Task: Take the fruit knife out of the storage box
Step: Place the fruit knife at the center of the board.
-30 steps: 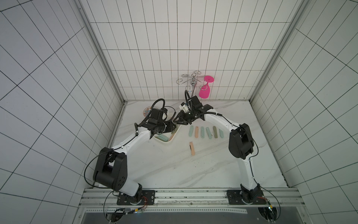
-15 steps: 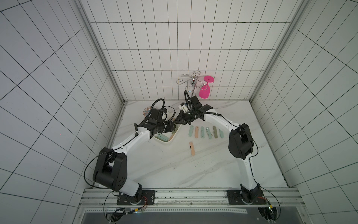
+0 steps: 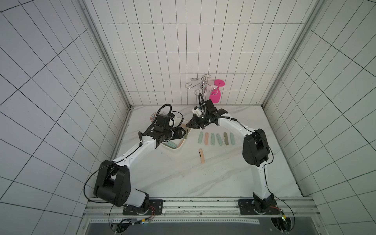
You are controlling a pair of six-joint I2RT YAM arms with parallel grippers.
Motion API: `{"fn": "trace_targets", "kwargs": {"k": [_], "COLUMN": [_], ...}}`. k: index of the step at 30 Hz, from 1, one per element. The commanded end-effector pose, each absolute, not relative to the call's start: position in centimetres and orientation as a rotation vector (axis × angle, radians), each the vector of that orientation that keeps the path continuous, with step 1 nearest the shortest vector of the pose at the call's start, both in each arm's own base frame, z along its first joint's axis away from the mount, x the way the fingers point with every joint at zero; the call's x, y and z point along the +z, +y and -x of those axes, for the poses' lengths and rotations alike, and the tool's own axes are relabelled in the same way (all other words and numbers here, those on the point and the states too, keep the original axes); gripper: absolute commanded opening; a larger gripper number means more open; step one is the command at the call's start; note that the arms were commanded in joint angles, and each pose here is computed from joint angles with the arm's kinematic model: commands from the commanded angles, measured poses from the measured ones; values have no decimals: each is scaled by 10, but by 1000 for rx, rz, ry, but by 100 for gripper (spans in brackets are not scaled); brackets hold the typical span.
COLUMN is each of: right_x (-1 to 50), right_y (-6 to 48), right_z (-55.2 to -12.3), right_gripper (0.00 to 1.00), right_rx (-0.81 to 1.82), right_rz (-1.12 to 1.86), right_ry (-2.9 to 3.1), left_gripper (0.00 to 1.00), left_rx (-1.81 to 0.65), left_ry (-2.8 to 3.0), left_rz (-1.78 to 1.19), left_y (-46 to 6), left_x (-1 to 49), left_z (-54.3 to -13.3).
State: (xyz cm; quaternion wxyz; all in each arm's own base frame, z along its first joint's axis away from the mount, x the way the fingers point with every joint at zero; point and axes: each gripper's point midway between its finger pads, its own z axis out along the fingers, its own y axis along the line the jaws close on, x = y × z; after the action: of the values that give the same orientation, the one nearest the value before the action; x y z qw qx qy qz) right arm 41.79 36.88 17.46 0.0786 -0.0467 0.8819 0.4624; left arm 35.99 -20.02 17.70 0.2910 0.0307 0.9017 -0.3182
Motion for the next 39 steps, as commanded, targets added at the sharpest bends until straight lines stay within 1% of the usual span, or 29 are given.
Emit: {"fn": "trace_targets", "kwargs": {"k": [1,4,11,17,20,25,39], "right_x": [186,173,120,72,57,42,23], "right_y": [344,321,263,234,230,234,251], "right_z": [-407,-393,-353,-323,-317,-320,-327], "right_gripper": [0,0,0,0,0,0,0], "right_rx": [1398,1371,1136,930,901,881,931], "right_rz": [157,145,139,137,137,151,172], "right_ry": [2623,2669,2867,3010,3033,3033,3039], "left_gripper": [53,53,53,52,52,52,52], "left_rx": [-848,-846,-853,-853,-855,-858,-845], "left_ry": [2375,2368,2371,2392,2398,2402,2414], "left_rz": [-103,-89,-85,-82,-82,-86,-76], "left_y": [-199,-195,-194,-195,-195,-196,-195], "left_x": [184,187,187,178,176,175,171], "left_z": [-357,-358,-361,-360,-361,-361,-362]}}
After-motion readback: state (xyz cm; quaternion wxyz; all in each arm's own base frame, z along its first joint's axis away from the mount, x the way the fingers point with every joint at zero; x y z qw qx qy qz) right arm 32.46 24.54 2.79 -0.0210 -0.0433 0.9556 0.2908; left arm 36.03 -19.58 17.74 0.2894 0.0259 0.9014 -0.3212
